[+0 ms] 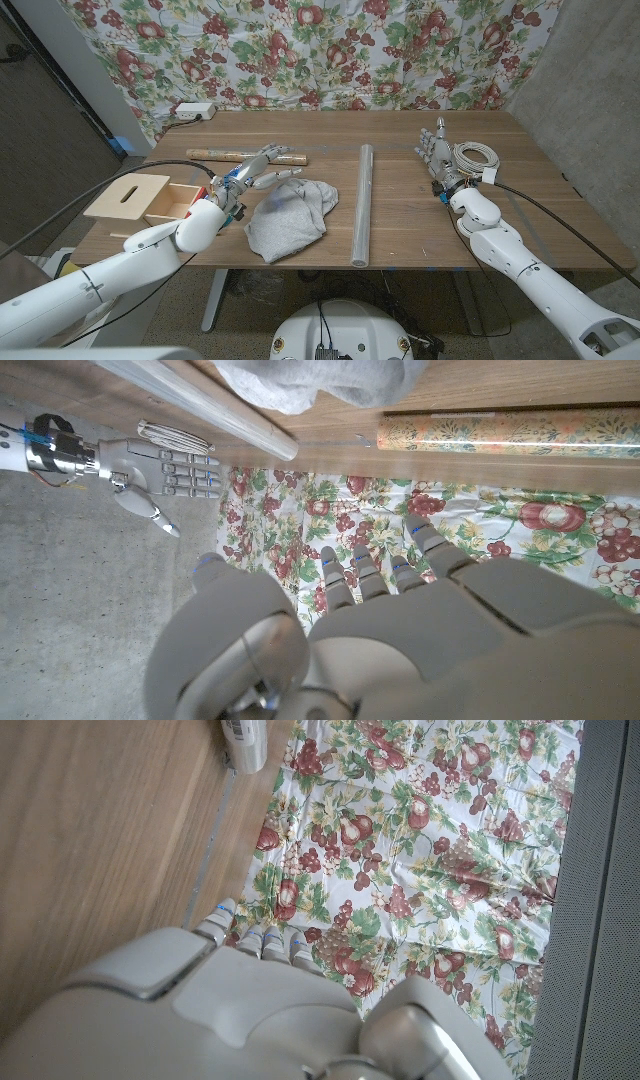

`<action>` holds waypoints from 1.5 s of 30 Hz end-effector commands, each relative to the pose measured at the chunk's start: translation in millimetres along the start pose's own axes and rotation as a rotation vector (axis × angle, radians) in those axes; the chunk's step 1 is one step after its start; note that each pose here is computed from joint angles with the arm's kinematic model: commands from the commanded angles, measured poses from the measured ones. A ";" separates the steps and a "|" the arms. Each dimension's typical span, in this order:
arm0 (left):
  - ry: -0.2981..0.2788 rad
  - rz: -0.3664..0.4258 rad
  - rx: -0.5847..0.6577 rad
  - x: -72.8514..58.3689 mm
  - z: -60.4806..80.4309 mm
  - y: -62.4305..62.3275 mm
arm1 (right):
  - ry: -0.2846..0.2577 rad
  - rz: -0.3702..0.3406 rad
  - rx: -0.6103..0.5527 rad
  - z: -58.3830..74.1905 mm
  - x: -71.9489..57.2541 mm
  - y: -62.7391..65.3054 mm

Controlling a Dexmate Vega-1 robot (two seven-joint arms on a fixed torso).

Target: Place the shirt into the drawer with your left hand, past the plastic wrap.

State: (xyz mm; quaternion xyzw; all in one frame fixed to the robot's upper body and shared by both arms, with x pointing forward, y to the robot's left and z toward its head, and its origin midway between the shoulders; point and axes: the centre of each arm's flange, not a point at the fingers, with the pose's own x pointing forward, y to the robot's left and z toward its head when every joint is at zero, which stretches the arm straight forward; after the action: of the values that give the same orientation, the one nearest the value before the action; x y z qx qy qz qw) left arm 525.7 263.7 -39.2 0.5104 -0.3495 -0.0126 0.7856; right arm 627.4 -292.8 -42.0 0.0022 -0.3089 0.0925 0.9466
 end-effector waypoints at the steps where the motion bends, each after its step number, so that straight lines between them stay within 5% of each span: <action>1: -0.014 -0.032 0.063 -1.2 6.0 -8.3 | -0.006 -0.002 -0.002 0.1 -1.6 -0.7; 45: -0.140 -0.080 0.221 -9.7 15.5 -10.0 | -0.003 -0.004 0.002 2.7 2.6 -4.2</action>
State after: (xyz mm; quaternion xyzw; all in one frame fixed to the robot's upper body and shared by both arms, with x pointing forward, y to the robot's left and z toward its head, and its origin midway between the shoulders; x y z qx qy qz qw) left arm 516.5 249.7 -46.3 0.5919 -0.3766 -0.0310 0.7119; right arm 629.6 -293.4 -37.4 0.0047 -0.3115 0.0937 0.9456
